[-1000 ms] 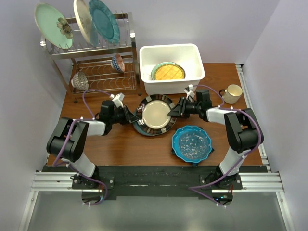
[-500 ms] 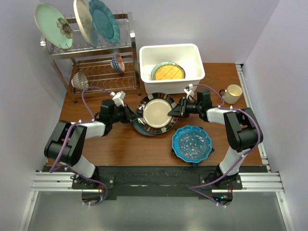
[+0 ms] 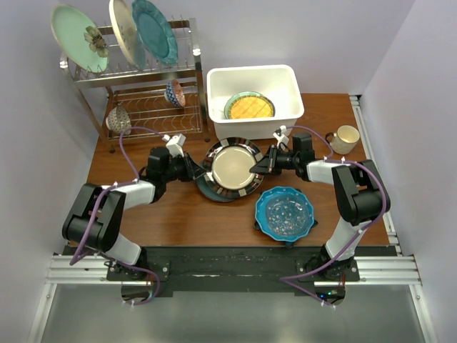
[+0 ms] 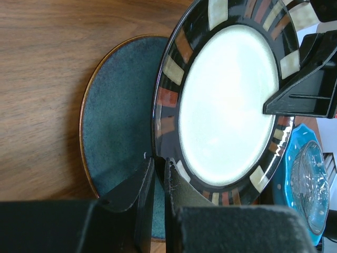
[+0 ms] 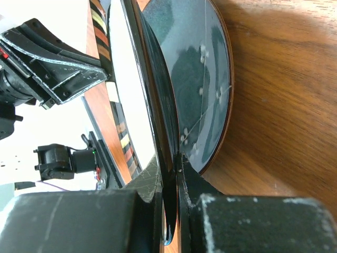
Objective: Place the plates into the plastic bin on the countertop
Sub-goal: Pick up the plate at the center of the board.
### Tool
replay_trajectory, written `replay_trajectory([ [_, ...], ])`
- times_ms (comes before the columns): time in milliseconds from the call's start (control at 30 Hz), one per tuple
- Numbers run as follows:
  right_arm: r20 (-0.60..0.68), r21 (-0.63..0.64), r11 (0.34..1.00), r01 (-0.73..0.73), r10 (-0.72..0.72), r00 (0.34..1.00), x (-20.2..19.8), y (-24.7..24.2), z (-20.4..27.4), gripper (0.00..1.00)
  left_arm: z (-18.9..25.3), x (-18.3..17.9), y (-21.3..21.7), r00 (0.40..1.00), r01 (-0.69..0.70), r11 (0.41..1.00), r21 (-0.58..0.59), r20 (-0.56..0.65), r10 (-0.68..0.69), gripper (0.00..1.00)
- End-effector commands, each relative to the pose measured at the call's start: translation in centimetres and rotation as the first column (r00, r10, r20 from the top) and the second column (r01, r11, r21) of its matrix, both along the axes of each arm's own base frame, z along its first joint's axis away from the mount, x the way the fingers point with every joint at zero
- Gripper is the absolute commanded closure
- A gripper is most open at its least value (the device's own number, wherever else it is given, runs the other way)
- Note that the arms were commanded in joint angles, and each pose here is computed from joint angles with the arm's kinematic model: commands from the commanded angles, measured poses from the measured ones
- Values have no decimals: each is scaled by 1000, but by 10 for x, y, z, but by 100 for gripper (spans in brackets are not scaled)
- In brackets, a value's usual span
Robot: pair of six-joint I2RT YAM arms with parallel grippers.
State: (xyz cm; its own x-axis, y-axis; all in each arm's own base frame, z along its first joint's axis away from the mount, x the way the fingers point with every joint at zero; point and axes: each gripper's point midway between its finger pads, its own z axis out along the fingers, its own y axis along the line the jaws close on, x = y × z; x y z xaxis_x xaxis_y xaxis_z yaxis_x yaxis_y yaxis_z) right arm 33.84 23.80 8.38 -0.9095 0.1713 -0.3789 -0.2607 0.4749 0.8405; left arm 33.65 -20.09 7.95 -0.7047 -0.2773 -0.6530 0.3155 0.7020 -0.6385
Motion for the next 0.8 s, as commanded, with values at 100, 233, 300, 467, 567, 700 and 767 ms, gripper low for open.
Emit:
replay_trajectory([
  [100,132,110,979,-170,155,979,-22,27,57,100,44,-8,-25,982,112,994,-17,154,-108,94],
  [233,146,108,979,-171,155,977,-24,27,63,100,39,-5,-16,989,63,997,33,134,-67,77],
  [300,149,107,980,-168,151,977,-24,26,64,100,41,-3,-11,989,30,998,53,140,-37,61],
  [467,164,100,980,-170,153,975,-27,25,72,100,44,-2,2,988,-29,995,96,156,13,39],
  [567,165,92,982,-168,151,975,-29,23,72,100,49,-2,4,985,-38,994,104,169,20,33],
  [700,167,90,982,-166,149,975,-30,22,74,100,58,-3,6,981,-47,994,102,194,27,26],
  [767,170,89,982,-167,150,974,-31,23,75,100,61,-4,7,979,-52,993,101,202,31,23],
])
